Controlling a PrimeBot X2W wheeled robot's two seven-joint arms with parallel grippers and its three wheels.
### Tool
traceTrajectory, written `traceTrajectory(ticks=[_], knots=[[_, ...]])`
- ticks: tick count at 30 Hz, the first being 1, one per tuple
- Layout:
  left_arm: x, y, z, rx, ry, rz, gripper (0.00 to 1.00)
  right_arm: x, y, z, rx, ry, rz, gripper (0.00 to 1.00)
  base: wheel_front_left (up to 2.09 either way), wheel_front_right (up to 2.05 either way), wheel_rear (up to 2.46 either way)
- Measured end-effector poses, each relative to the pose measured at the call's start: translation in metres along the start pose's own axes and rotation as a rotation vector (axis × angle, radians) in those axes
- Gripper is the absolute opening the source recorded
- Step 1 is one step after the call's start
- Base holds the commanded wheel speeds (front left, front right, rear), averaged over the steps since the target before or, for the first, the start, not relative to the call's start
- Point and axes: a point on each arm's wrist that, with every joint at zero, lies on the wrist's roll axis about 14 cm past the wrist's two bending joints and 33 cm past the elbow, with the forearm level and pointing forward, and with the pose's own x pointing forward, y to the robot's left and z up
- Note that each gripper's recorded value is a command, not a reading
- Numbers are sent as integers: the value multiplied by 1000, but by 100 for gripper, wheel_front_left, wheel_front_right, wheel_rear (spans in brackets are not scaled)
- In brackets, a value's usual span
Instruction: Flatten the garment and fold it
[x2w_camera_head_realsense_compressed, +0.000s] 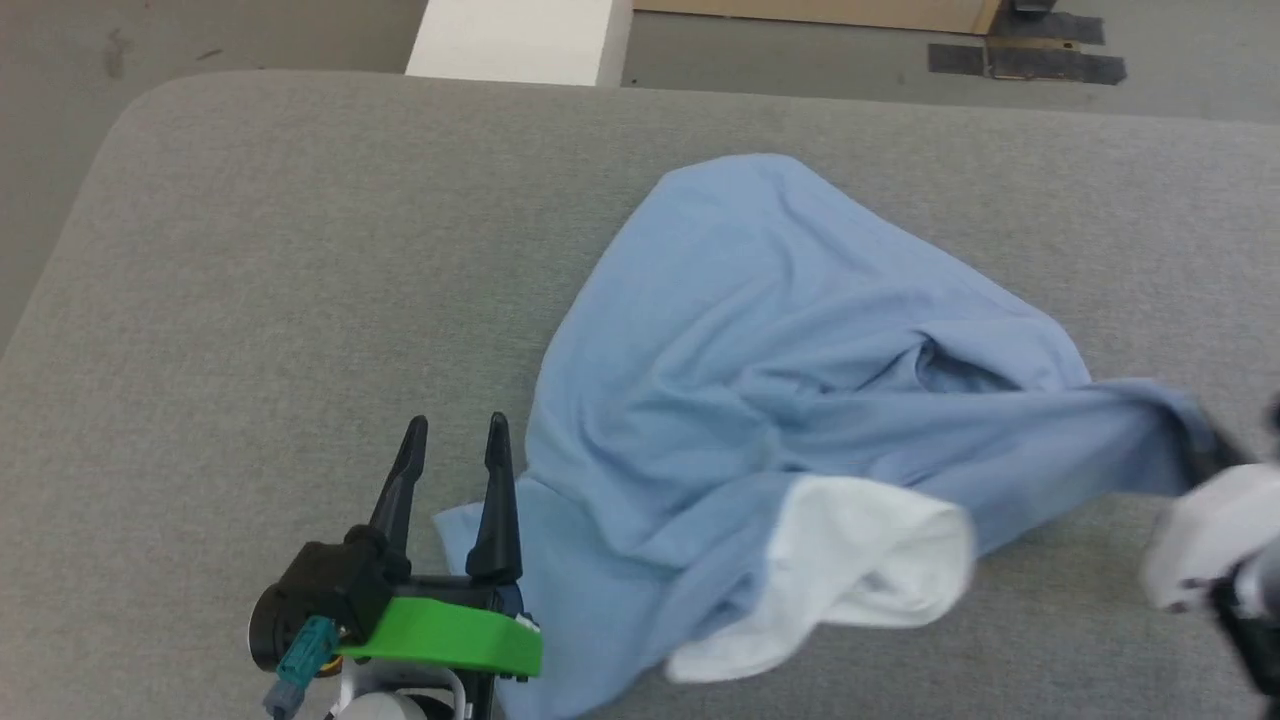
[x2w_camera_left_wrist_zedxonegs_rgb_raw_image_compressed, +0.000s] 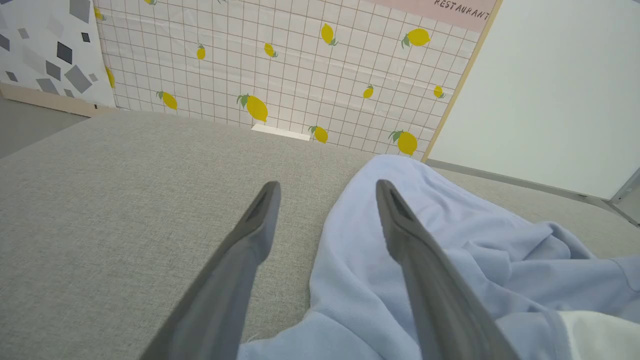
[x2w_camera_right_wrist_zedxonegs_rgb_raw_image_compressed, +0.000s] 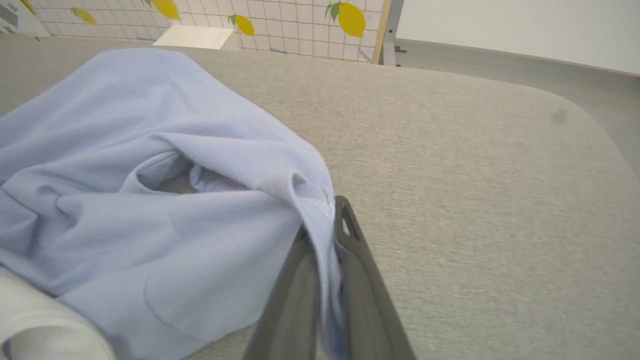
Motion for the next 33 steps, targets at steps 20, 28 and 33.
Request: traceTrajectory(ticks=[20, 28, 33], knots=[[15, -38, -19, -1, 53, -129, 100, -69, -128, -42, 50, -18, -443, 100, 0, 0, 0], [12, -48, -8, 7, 19, -169, 100, -65, -63, 52, 14, -467, -246, 100, 0, 0, 0], [-5, -41, -18, 24, 69, -146, 100, -76, -44, 43, 89, -529, -177, 100, 0, 0, 0]])
